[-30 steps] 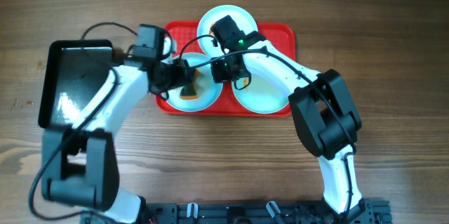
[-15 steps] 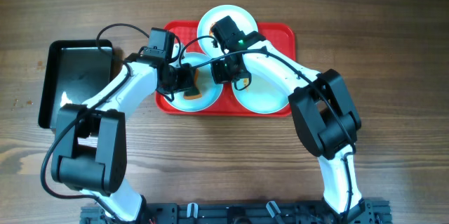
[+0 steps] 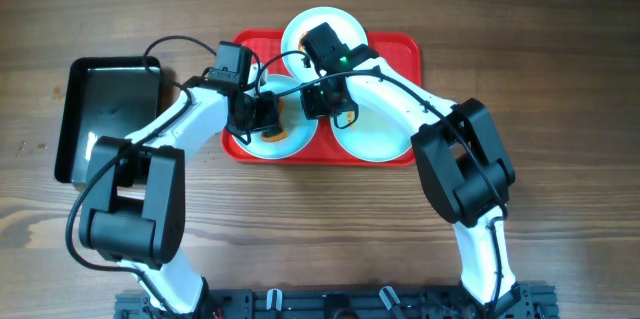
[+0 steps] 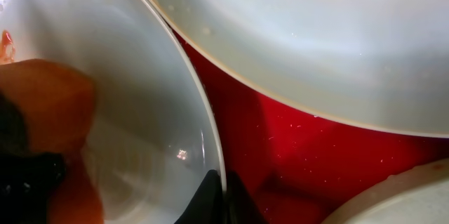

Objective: Clean dirty plates on tray and stack at the side
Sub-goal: 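Scrub the left plate with the sponge while right gripper holds top plate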

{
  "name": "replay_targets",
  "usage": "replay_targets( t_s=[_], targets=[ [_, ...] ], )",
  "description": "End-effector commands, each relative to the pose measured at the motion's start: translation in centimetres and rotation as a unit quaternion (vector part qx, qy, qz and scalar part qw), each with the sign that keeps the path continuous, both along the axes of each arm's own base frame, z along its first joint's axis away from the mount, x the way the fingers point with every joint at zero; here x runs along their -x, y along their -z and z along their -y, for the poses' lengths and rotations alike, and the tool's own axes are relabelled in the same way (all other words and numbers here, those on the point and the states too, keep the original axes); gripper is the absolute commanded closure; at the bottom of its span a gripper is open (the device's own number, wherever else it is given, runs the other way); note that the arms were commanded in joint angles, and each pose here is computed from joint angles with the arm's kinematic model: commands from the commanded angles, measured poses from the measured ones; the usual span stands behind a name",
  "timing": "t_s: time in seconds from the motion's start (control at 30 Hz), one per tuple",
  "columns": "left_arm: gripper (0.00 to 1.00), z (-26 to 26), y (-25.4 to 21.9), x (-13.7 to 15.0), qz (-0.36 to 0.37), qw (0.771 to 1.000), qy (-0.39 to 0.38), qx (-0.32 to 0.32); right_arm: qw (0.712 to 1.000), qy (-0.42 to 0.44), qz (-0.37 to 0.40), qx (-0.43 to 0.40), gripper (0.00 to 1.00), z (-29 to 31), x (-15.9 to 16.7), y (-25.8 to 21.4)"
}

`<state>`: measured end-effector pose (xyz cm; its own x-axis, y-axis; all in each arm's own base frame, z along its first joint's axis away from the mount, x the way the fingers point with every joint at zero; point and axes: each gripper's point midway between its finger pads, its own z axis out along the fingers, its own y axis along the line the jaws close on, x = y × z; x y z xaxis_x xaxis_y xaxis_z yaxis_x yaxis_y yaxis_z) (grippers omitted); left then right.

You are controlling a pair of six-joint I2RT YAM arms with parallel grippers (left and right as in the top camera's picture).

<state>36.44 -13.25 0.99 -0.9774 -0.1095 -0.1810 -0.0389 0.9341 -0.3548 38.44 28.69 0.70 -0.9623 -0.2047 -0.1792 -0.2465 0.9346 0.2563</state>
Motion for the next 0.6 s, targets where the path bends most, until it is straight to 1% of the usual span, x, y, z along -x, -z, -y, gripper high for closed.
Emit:
replay_targets(
  t_s=[0.0, 0.1, 0.23, 0.33, 0.43, 0.5, 0.57],
  targets=[
    [0.96, 0.5, -1.4, -0.3, 0.016, 1.0, 0.007, 0.009, 1.0, 0.0, -0.013, 0.008, 0.95, 0.2, 0.4, 1.4],
    [0.96, 0.9, -2.7, -0.5, 0.035, 0.999, 0.012, 0.013, 1.0, 0.0, -0.011, 0.006, 0.95, 0.1, 0.3, 1.4],
    [0.96, 2.8, -1.5, 0.2, 0.025, 0.999, 0.035, 0.012, 1.0, 0.0, -0.008, 0.005, 0.94, 0.1, 0.2, 1.3],
    [0.96, 3.0, -0.2, 0.0, 0.02, 1.0, 0.022, -0.006, 1.0, 0.0, -0.009, 0.005, 0.95, 0.1, 0.2, 1.3],
    [0.96, 0.2, 1.8, -0.5, 0.023, 0.996, -0.002, -0.089, 1.0, 0.0, -0.009, 0.005, 0.95, 0.1, 0.2, 1.3],
    [0.96, -2.1, 2.5, -0.7, 0.03, 0.988, -0.02, -0.153, 1.0, 0.0, -0.01, 0.006, 0.95, 0.1, 0.3, 1.4],
    [0.96, -5.2, 2.4, -1.0, 0.044, 0.969, -0.016, -0.244, 1.0, 0.0, -0.011, 0.007, 0.95, 0.1, 0.3, 1.4]
  ],
)
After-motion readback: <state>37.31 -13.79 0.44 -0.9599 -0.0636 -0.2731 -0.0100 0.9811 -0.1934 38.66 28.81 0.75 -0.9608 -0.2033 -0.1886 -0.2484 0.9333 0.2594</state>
